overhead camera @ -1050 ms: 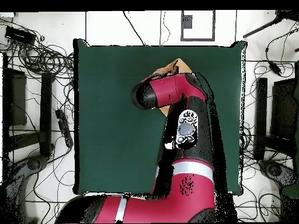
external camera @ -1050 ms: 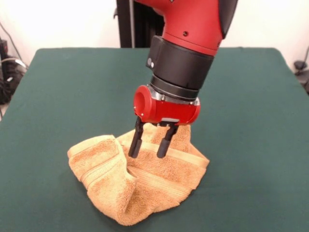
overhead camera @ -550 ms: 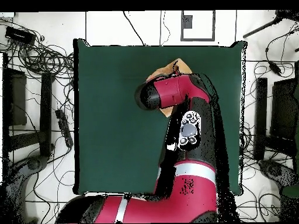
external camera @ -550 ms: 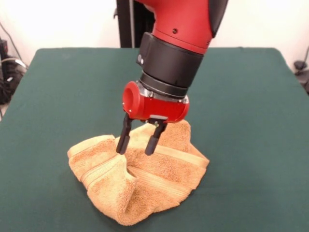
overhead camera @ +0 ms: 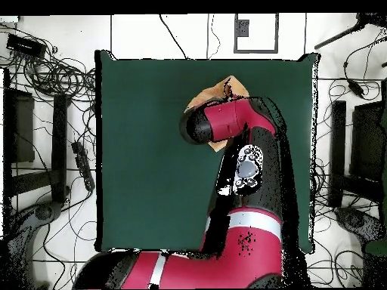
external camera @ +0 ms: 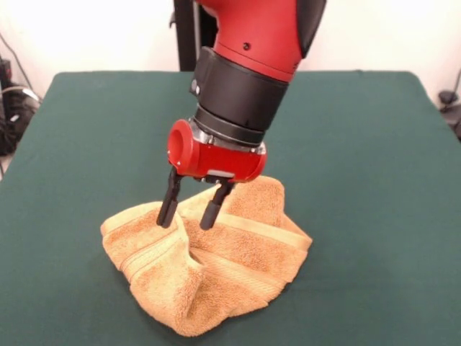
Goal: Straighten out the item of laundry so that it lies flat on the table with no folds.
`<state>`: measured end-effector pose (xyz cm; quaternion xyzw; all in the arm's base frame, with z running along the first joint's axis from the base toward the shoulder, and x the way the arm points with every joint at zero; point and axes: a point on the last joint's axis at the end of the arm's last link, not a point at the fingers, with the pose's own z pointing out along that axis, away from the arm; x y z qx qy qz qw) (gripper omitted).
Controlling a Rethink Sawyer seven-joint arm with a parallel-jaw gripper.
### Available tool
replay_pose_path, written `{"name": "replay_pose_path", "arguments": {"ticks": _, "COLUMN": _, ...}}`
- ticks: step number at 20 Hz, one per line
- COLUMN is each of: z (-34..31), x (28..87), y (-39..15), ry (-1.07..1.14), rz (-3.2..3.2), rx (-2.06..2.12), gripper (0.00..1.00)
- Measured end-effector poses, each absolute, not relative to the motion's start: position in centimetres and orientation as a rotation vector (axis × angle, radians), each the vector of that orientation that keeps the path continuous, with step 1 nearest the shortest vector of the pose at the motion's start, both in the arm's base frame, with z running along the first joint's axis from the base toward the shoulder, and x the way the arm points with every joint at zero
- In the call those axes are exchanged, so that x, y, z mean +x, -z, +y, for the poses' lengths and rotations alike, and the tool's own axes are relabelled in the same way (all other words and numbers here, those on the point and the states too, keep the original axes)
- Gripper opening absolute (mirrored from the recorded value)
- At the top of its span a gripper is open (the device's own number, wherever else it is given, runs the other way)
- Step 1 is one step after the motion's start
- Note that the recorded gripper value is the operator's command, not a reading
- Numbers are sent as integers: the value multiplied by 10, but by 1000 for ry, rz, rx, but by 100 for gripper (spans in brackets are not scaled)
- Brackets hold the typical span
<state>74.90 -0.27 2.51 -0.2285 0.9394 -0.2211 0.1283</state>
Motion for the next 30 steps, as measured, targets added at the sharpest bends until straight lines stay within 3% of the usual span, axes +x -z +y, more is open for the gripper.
{"name": "replay_pose_path", "arguments": {"ticks": 11, "z": -13, "x": 728, "y": 38, "ry": 615, "rz": 2746, "rx": -701, "gripper": 100}}
{"name": "replay_pose_path", "arguments": {"ticks": 30, "z": -22, "x": 729, "y": 37, "ry": 619, "rz": 2740, "rx": -688, "gripper": 100}}
